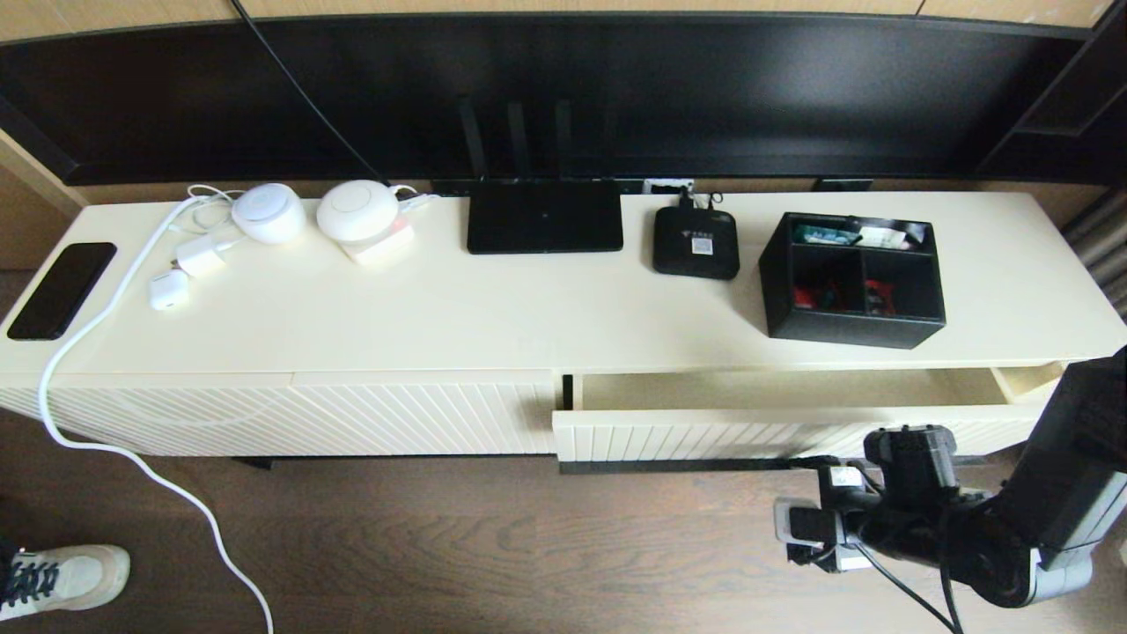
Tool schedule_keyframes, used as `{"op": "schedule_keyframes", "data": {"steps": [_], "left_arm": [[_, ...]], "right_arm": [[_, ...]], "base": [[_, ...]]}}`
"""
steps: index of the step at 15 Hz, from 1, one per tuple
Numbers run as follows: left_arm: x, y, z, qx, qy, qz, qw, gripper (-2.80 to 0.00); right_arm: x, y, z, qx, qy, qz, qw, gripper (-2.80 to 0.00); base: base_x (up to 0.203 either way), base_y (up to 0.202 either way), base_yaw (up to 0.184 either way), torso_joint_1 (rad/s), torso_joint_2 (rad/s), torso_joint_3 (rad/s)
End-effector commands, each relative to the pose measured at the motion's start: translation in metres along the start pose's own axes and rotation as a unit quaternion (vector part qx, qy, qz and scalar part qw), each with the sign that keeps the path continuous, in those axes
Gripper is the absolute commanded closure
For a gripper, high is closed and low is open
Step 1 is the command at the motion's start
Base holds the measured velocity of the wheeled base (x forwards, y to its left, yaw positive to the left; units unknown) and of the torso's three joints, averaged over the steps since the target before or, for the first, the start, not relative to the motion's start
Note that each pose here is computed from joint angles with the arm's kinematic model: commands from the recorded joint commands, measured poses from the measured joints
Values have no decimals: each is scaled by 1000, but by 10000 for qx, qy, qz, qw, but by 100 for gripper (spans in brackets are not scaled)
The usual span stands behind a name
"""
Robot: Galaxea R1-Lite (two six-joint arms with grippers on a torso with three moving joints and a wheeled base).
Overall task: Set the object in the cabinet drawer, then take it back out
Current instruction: Open the drawer
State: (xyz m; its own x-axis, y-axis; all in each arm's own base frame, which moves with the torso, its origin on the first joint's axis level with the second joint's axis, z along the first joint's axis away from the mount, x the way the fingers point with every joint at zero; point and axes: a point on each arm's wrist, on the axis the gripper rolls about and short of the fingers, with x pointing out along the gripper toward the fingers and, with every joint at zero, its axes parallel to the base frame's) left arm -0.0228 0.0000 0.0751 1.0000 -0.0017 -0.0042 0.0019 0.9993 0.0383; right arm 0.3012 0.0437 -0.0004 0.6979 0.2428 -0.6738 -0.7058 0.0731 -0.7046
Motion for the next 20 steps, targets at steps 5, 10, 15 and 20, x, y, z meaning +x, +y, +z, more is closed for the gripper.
{"op": "schedule_keyframes", "data": {"steps": [5, 10, 15, 20], "left_arm": [[0, 0, 0, 0, 2, 1, 10000, 0], [0, 0, 0, 0, -5, 1, 10000, 0], [0, 0, 0, 0, 9, 1, 10000, 0], [0, 0, 0, 0, 0, 1, 10000, 0]], "right_arm": [[-45, 19, 5, -38, -95, 173, 9998, -280], [-94, 13, 14, -118, -199, -317, 9992, -280], [-159, 17, 23, -112, -332, -384, 9986, 0], [-223, 34, 30, 465, -362, -183, 9981, 0]], "base": [[0, 0, 0, 0, 0, 0], [0, 0, 0, 0, 0, 0], [0, 0, 0, 0, 0, 0], [0, 0, 0, 0, 0, 0]]}}
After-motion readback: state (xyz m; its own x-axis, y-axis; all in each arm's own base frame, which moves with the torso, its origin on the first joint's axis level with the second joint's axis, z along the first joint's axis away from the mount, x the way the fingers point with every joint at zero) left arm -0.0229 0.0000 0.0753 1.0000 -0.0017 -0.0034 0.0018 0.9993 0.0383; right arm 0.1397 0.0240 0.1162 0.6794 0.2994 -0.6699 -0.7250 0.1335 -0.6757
